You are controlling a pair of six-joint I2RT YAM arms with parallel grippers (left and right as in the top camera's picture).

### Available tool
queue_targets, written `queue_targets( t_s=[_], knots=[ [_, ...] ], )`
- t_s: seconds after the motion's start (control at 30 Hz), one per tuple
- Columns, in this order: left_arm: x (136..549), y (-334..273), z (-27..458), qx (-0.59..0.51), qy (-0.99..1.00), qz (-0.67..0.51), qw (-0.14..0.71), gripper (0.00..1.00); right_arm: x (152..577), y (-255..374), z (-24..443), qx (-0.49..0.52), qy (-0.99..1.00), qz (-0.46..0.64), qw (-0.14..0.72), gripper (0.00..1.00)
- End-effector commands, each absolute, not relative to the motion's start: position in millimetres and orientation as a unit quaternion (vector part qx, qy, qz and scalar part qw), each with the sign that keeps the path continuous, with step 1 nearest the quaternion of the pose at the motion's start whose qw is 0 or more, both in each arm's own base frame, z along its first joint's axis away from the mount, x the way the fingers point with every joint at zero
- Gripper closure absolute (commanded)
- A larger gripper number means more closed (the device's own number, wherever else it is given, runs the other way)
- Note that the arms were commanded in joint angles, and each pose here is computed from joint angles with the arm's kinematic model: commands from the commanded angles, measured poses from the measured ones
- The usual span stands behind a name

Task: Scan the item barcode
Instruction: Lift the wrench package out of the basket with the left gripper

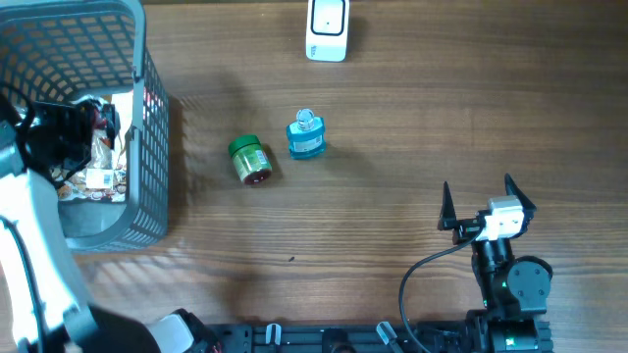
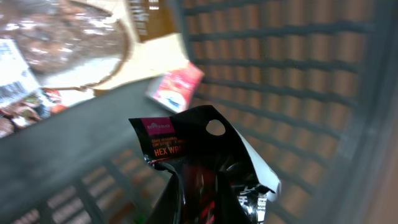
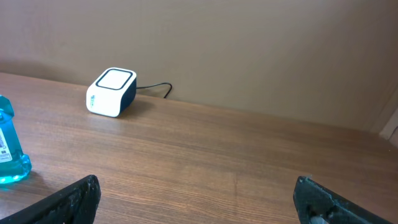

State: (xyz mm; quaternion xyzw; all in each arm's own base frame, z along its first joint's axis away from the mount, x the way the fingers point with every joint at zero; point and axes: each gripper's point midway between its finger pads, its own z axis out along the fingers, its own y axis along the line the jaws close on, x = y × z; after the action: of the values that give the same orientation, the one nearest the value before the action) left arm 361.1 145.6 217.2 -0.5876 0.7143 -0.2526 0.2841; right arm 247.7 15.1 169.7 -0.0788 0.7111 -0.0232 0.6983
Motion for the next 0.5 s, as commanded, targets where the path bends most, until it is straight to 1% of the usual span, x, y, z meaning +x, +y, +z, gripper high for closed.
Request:
queue_targets(
  t_s=[0.0, 0.1, 0.2, 0.27, 0.33, 0.37, 0.47],
  knots=[
    [350, 117, 292, -0.535, 0.701, -0.317, 0.350, 0.96, 248, 18, 170, -0.089, 0.709, -0.021, 0.699, 0.00],
    [333, 95, 338, -0.497, 0.693, -0.336, 0.401, 0.96, 248, 18, 170, -0.089, 0.709, -0.021, 0.699, 0.00],
    [317, 57, 387, -0.437, 0.684, -0.369, 0.453, 0.96, 248, 18, 170, -0.089, 0.709, -0.022, 0.699, 0.00],
    [312, 33, 402, -0.403, 0.687, -0.389, 0.463, 0.96, 248, 18, 170, -0.089, 0.709, -0.022, 0.699, 0.00],
    [311, 5, 408, -0.367, 0.700, -0.410, 0.455, 0.96, 248, 18, 170, -0.089, 0.709, -0.021, 0.699, 0.00],
    [314, -16, 403, -0.348, 0.715, -0.420, 0.438, 0.96, 248, 18, 170, -0.089, 0.709, -0.021, 0.699, 0.00],
    [329, -52, 380, -0.324, 0.752, -0.408, 0.404, 0.96, 248, 18, 170, -0.089, 0.709, -0.021, 0.699, 0.00]
  ],
)
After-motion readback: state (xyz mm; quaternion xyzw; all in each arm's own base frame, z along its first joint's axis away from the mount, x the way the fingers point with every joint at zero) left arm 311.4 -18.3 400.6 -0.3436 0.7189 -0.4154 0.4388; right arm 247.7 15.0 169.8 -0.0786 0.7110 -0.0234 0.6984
